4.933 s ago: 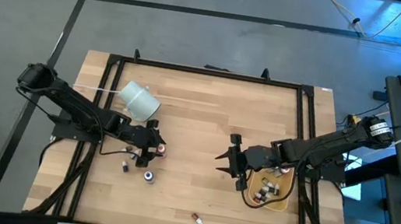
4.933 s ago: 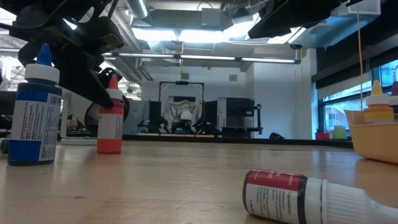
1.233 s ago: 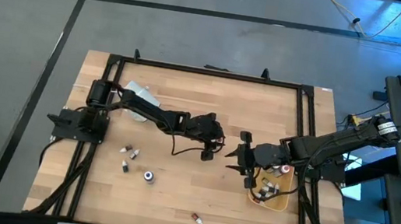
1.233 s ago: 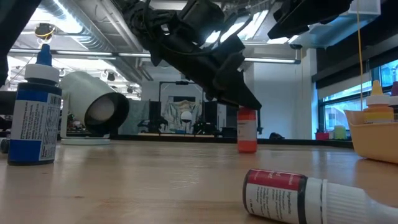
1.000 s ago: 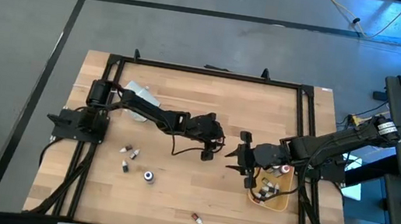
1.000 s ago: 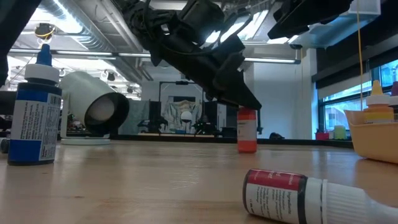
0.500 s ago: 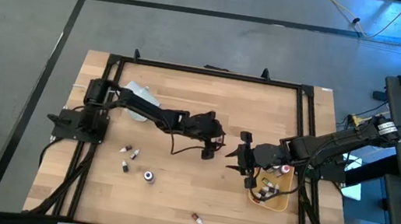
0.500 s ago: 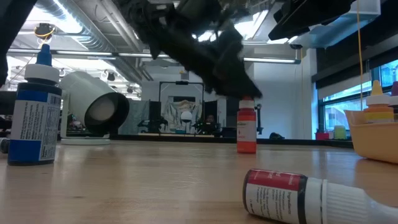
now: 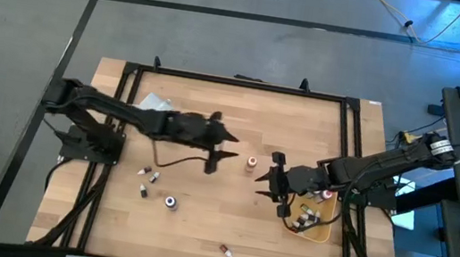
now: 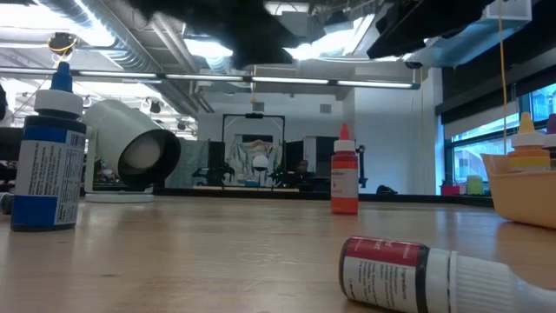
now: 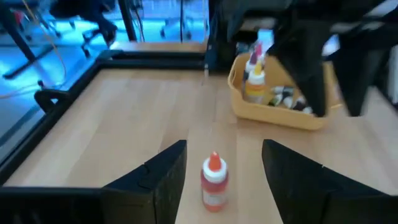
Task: Pick & Place food coloring
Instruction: Put the large orange food coloring bottle into the yellow bin
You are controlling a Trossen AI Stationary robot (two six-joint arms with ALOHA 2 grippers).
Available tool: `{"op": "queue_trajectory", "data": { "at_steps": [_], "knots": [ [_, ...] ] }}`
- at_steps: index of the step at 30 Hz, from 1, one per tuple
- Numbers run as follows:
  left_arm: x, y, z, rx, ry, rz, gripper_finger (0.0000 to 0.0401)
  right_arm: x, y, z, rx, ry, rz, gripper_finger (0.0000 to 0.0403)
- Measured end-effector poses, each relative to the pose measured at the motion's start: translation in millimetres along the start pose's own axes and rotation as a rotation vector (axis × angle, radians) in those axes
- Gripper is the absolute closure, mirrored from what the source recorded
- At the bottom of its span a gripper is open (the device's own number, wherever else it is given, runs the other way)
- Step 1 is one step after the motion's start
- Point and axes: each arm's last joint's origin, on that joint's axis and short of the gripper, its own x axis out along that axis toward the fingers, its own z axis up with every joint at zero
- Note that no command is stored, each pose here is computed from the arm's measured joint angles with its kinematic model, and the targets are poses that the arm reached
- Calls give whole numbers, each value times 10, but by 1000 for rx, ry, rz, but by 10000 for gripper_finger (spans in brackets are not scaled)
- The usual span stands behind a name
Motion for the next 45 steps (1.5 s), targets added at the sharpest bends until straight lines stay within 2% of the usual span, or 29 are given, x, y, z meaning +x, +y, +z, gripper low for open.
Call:
{"op": "queue_trajectory", "data": {
  "at_steps": [5, 8, 11, 15, 22, 27, 33, 37, 39, 41, 45],
  "knots": [
    [-373, -77, -309, -72, -224, -43, 198, 107, 19, -35, -6, 28, 0, 246],
    [-549, -147, -495, -73, -296, -95, 200, 157, 26, -41, 6, 29, -9, 246],
    [-673, -197, -612, -76, -340, -131, 199, 189, 19, -10, 28, -6, -47, 246],
    [-737, -263, -713, -62, -313, -166, 196, 189, 15, -3, 26, -14, -63, 246],
    [-743, -274, -716, -61, -313, -171, 200, 189, 13, 7, 32, -24, -70, 243],
    [-743, -274, -716, -50, -314, -169, 197, 189, 16, 13, 30, -29, -59, 199],
    [-743, -274, -716, 2, -318, -160, 199, 184, -22, 24, 37, -42, -191, 137],
    [-742, -274, -715, 2, -318, -160, 200, 179, -85, 22, 72, -45, -324, 123],
    [-742, -274, -715, 1, -318, -160, 199, 191, -151, 11, 79, -31, -318, 123],
    [-742, -274, -715, 1, -318, -160, 196, 209, -233, -6, 103, -15, -260, 126],
    [-742, -274, -715, 1, -318, -160, 197, 230, -441, -93, 194, 60, -213, 135]
  ]
}}
